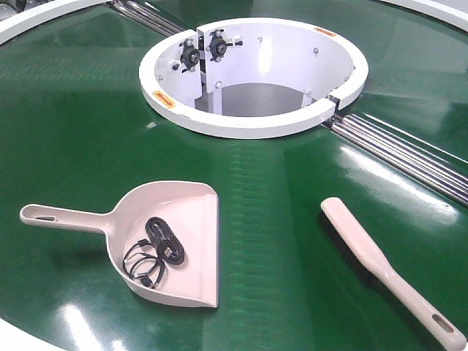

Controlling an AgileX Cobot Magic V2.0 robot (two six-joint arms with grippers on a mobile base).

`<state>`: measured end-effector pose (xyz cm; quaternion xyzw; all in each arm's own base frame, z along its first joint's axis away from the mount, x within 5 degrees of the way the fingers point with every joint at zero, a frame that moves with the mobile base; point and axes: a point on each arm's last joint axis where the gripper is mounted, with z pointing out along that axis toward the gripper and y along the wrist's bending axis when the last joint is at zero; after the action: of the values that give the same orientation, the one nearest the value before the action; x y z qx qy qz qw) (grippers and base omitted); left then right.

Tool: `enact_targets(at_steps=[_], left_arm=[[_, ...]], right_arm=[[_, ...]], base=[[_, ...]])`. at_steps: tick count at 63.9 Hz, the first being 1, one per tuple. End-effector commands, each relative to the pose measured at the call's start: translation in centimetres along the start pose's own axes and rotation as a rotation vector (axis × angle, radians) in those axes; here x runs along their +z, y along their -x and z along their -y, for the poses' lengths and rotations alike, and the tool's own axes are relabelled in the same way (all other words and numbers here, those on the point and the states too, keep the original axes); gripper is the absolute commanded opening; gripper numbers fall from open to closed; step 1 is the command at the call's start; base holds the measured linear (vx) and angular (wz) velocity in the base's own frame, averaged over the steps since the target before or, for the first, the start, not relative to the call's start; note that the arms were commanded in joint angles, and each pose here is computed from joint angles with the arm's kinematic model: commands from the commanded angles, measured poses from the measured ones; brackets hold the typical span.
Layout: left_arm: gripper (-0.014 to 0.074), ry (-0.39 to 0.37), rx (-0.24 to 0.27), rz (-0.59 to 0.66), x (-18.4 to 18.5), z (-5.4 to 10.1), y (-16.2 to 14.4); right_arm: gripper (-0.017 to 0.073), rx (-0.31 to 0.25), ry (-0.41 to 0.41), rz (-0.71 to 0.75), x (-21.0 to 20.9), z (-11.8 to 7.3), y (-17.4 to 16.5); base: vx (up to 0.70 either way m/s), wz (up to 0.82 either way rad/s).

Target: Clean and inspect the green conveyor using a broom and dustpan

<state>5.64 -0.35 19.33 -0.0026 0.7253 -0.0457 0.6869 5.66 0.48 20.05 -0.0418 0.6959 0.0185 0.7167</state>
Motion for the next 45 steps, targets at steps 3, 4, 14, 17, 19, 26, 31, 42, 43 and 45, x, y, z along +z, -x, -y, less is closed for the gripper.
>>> enact_targets(at_steps=[3, 4, 14, 17, 19, 26, 31, 42, 43, 45], left_arm=[[-0.0007, -0.005, -0.007, 0.048, 0.05, -0.01, -0.37], [-0.0007, -0.005, -0.007, 0.048, 0.05, -0.01, -0.37], [-0.0007, -0.005, -0.007, 0.048, 0.05, -0.01, -0.37], [-0.0007, -0.005, -0.007, 0.048, 0.05, -0.01, -0.37], [-0.0007, -0.005, -0.007, 0.048, 0.05, -0.01, -0.37], [-0.0007, -0.005, -0.007, 0.048, 0.05, -0.01, -0.37], [-0.0007, -0.005, -0.007, 0.048, 0.05, -0.01, -0.37], [-0.0007, -0.005, -0.007, 0.048, 0.05, -0.01, -0.37], [-0.0007, -0.005, -0.007, 0.048, 0.05, -0.01, -0.37], [-0.0007, -0.005, -0.007, 0.048, 0.05, -0.01, -0.37]], right_arm=[[-0.001, -0.009, -0.005, 0.076, -0.09, 0.01, 0.11], [-0.001, -0.014, -0.005, 0.076, -0.09, 0.01, 0.11], [-0.001, -0.03, -0.006, 0.076, -0.09, 0.01, 0.11], [-0.001, -0.03, -0.006, 0.076, -0.09, 0.01, 0.11], [-0.001, -0.03, -0.006, 0.076, -0.09, 0.01, 0.11], [-0.001, -0.028, -0.006, 0.076, -0.09, 0.01, 0.11], [-0.001, -0.028, -0.006, 0.076, -0.09, 0.01, 0.11], [-0.001, -0.029, -0.006, 0.075, -0.09, 0.01, 0.1], [-0.001, -0.029, -0.006, 0.075, -0.09, 0.01, 0.1], [-0.001, -0.029, -0.006, 0.075, -0.09, 0.01, 0.1]], base=[[0.0, 0.0], [0.0, 0.0], [0.0, 0.0], [0.0, 0.0], [0.0, 0.0], [0.0, 0.0], [0.0, 0.0], [0.0, 0.0], [0.0, 0.0], [0.0, 0.0]])
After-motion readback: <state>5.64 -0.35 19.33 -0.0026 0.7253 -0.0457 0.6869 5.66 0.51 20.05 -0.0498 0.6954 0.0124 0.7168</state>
